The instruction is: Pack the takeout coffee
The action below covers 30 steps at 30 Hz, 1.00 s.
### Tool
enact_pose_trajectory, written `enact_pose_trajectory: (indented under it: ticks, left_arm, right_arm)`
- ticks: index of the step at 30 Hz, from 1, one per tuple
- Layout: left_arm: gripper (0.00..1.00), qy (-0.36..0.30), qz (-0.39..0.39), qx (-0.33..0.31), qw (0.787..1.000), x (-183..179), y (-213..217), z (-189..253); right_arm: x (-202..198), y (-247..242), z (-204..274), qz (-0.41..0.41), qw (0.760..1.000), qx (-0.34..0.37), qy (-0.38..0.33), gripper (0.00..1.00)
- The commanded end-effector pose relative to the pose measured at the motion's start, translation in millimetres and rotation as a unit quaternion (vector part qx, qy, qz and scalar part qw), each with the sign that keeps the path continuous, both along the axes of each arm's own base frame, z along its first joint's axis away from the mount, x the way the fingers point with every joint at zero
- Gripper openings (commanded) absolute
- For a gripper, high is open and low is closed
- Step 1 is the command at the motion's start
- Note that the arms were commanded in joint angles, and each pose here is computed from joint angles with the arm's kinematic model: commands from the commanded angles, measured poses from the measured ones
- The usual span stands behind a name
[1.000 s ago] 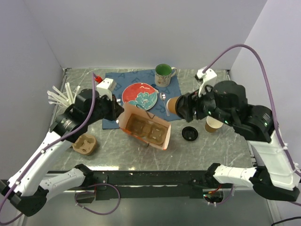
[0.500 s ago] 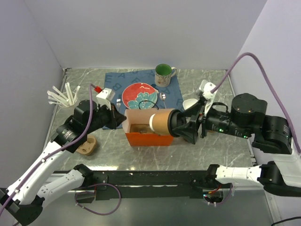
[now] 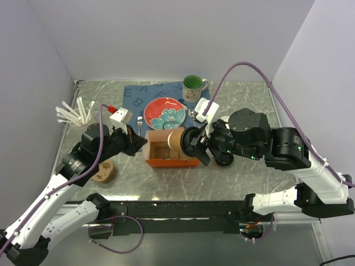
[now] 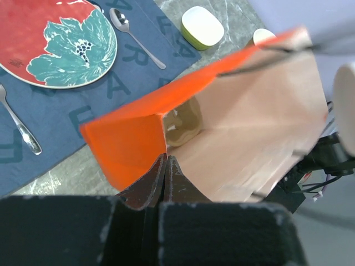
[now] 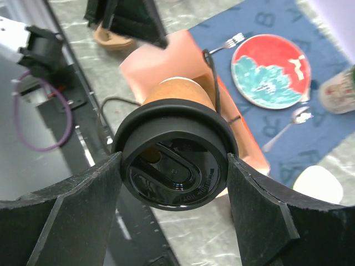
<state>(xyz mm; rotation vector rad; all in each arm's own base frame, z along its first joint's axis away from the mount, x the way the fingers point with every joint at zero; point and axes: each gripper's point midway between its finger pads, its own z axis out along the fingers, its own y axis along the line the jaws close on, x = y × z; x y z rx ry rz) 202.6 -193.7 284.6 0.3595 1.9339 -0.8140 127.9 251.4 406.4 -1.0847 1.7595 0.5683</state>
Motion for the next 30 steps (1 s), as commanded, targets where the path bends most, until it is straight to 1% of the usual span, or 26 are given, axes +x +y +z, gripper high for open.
enact_pose_trajectory:
  ticks: [1,4,6,7,10,13,15,19,23,28,30]
  left_arm:
    - [0.01,-0.043,-0.004,-0.012,0.999,4,-1,15]
    - [0.01,-0.051,-0.002,-0.030,0.998,3,-2,17]
    - [0.01,-0.065,-0.012,-0.038,0.997,0,-3,15]
    - [0.01,-0.071,-0.022,-0.030,0.997,-2,-4,8]
    - [0.01,-0.102,-0.029,-0.021,0.994,-3,-1,9]
    - [0.01,-0.135,-0.039,-0.011,0.990,-2,-1,12]
    - [0.01,-0.144,-0.046,-0.005,0.989,-1,-3,13]
    - [0.01,-0.167,-0.046,-0.004,0.985,10,-8,27]
    - [0.01,-0.188,-0.046,-0.037,0.980,10,-13,43]
    - [0.01,-0.181,-0.053,-0.046,0.981,4,-13,30]
    - [0.01,-0.190,-0.055,-0.052,0.979,2,-13,31]
  right_arm:
    - [5,-9,31,-0.005,0.999,0.025,-0.046,0.51]
    - [1,-3,2,0.012,0.999,-0.017,-0.033,0.51]
    - [6,-3,-14,0.004,0.998,-0.045,-0.042,0.51]
    - [9,-4,-16,0.000,0.998,-0.051,-0.048,0.51]
    - [20,-6,-18,-0.016,0.994,-0.074,-0.073,0.51]
    - [25,-6,-27,-0.008,0.990,-0.104,-0.093,0.51]
    - [28,-6,-30,-0.004,0.987,-0.123,-0.105,0.52]
    - [29,1,-48,0.008,0.983,-0.157,-0.094,0.52]
    - [23,3,-61,0.014,0.984,-0.160,-0.081,0.50]
    - [9,4,-93,0.029,0.980,-0.185,-0.062,0.50]
    - [4,5,-102,0.038,0.979,-0.192,-0.059,0.50]
